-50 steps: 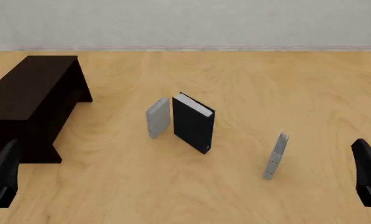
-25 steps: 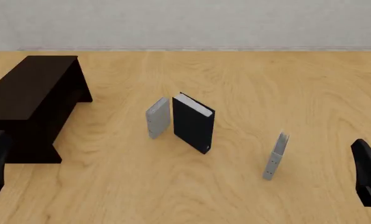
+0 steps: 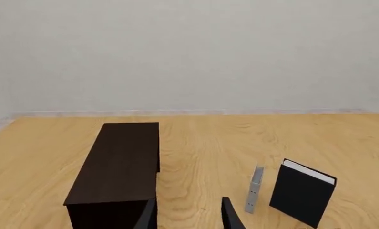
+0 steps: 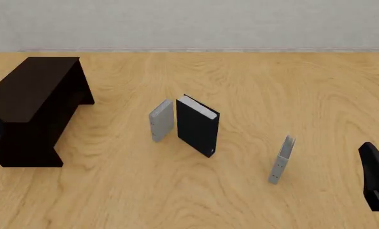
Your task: Pick up the book in the middle and place it on the cabinet shelf.
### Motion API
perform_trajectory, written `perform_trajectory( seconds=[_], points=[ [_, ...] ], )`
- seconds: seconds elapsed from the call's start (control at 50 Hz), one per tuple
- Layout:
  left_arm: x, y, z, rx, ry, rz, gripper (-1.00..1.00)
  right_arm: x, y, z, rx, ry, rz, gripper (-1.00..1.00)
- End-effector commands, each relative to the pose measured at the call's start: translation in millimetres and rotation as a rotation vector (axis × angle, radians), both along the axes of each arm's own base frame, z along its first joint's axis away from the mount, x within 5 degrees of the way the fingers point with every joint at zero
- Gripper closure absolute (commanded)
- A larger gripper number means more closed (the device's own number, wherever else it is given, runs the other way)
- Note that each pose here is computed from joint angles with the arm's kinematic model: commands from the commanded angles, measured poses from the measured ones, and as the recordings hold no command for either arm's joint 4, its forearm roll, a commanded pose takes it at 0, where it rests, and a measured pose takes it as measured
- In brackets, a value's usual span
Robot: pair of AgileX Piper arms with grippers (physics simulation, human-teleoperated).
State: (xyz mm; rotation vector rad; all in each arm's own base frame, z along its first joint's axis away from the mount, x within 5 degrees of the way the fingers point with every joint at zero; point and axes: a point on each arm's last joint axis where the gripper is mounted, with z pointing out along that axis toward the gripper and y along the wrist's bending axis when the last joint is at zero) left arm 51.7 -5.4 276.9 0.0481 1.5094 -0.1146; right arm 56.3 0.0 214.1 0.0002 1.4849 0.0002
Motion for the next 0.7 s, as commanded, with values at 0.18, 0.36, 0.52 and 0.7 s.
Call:
perform_trajectory(
  seconds=[0.18, 0.36, 0.52, 0.7],
  points=[
    [27, -14, 42, 0.039, 0.01, -0.139, -1.0, 0, 0, 0, 0.0, 0.0, 0.0, -1.0],
    [54, -33, 82, 0.109, 0.029, -0.242, -1.0, 1, 0, 0, 0.0, 0.0, 0.0, -1.0],
    [70, -48, 92, 0.183, 0.032, -0.304, -1.0, 0, 0, 0, 0.0, 0.0, 0.0, -1.0],
    [96, -74, 110, 0.246, 0.064, -0.389, -1.0, 0, 0, 0, 0.0, 0.0, 0.0, -1.0]
  ],
)
